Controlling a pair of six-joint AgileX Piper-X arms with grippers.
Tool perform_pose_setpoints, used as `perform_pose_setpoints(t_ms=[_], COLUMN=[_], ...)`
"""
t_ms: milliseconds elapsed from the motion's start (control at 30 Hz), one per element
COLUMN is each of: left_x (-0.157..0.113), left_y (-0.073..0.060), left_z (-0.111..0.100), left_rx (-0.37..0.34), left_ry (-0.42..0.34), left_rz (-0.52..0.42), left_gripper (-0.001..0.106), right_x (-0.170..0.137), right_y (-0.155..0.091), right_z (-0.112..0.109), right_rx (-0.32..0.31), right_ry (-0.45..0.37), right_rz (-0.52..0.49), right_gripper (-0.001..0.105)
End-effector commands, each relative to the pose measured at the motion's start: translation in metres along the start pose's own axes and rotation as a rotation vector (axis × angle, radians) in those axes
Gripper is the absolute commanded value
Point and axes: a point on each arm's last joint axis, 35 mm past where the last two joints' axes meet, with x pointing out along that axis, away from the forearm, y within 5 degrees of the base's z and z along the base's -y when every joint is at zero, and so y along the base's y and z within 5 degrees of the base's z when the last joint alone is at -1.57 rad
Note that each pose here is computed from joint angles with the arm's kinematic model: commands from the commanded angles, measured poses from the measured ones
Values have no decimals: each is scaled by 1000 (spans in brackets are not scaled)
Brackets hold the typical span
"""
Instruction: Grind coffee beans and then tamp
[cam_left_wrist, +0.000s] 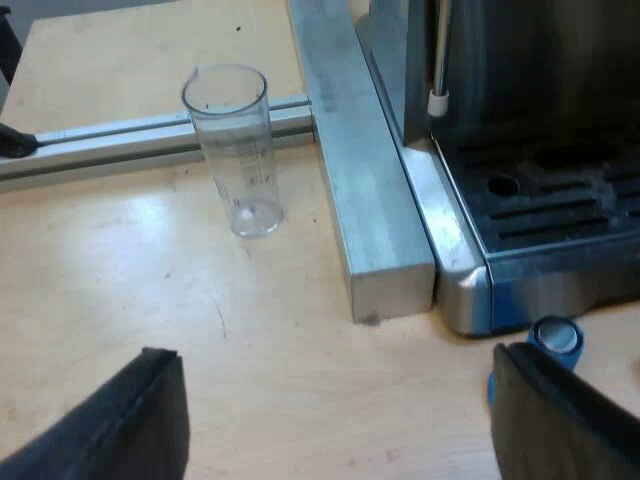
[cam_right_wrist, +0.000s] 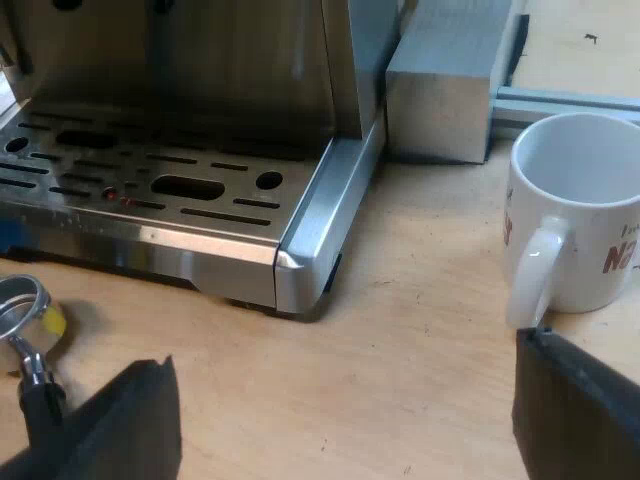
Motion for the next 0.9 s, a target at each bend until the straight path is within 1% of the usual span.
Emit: perform_pose_setpoints(t_ms=[33,167,900], left_x=[6,8,8], left_y=[0,0,0], left_z=[1,1,2], left_rx=[0,0,0], left_ry=[-11,-22,-25], left_rz=[-1,-2,-2], left_gripper=[65,65,65], right_x=[1,1,1], right_y=[-1,-1,-1], right_z=[3,3,3], right_rx=[-4,6,6], right_ry=[-12,-13,-13], right_rz=[7,4,4], right_gripper=[70,70,70])
